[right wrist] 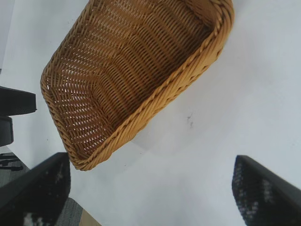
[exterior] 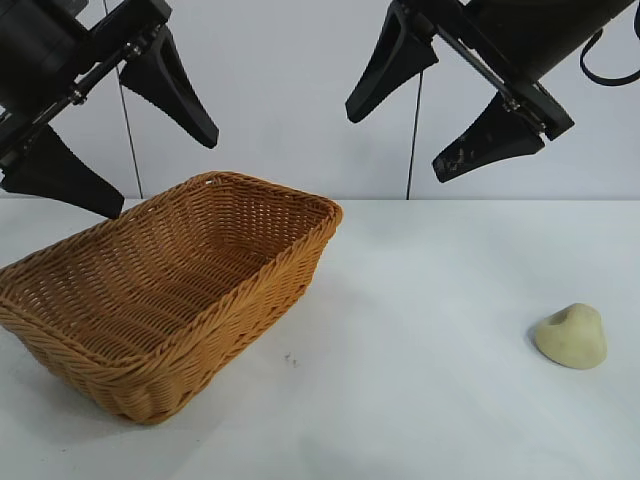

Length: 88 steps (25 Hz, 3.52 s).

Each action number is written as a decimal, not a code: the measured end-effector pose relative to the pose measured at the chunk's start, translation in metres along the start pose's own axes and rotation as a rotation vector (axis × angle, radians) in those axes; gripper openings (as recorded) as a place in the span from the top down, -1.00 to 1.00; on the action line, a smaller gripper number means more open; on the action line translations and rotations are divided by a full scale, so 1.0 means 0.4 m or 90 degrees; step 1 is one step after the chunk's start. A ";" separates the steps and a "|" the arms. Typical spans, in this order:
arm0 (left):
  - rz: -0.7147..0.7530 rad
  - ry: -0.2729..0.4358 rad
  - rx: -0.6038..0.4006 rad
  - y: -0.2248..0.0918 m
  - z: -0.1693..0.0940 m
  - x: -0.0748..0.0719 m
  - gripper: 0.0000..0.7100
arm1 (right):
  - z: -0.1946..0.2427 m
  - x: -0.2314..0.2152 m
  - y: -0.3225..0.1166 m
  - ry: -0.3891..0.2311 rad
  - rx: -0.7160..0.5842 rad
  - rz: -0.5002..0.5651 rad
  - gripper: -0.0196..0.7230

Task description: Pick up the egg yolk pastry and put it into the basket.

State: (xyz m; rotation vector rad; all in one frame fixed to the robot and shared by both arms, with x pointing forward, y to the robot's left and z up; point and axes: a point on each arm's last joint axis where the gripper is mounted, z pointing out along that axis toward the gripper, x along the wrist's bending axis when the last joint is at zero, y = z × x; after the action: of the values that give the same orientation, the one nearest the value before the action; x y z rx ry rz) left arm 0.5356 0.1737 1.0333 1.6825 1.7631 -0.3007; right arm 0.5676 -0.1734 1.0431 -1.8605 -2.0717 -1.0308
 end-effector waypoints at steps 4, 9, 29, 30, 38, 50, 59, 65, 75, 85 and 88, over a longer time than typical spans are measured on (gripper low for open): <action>0.000 0.000 0.000 0.000 0.000 0.000 -0.96 | 0.000 0.000 0.000 0.000 -0.001 0.000 -0.78; 0.000 0.000 0.000 0.000 0.000 0.000 -0.96 | 0.000 0.000 0.000 0.000 -0.001 0.000 -0.78; 0.001 0.000 -0.001 0.000 -0.001 -0.001 -0.96 | 0.000 0.000 0.001 -0.001 -0.003 0.000 -0.78; 0.005 0.002 -0.002 -0.001 -0.005 -0.001 -0.96 | 0.000 0.000 0.001 -0.001 -0.003 0.000 -0.78; 0.009 0.078 -0.016 -0.034 -0.101 -0.015 -0.96 | 0.000 -0.001 0.001 -0.001 -0.003 0.000 -0.78; -0.195 0.222 -0.087 -0.090 -0.136 -0.021 -0.96 | 0.000 0.000 0.001 -0.001 -0.002 -0.001 -0.78; -0.420 0.224 -0.134 -0.141 -0.068 0.070 -0.96 | 0.000 0.000 0.001 -0.001 -0.002 -0.001 -0.78; -0.471 0.231 -0.113 -0.127 -0.033 0.121 -0.96 | 0.000 0.000 0.001 -0.001 -0.002 -0.001 -0.78; -0.492 0.261 -0.061 -0.111 0.090 0.188 -0.96 | 0.000 -0.001 0.001 -0.001 -0.002 -0.001 -0.78; -0.510 0.299 -0.052 -0.109 0.187 0.257 -0.96 | 0.000 -0.001 0.000 -0.002 -0.001 -0.001 -0.78; -0.510 0.299 -0.052 -0.109 0.187 0.257 -0.85 | 0.000 -0.001 0.000 -0.002 -0.001 -0.001 -0.78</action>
State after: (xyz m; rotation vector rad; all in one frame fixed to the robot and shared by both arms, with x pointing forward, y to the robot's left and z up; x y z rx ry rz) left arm 0.5230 0.2049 0.9032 0.9549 2.7160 -0.1759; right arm 0.5677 -0.1736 1.0430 -1.8618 -2.0754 -1.0310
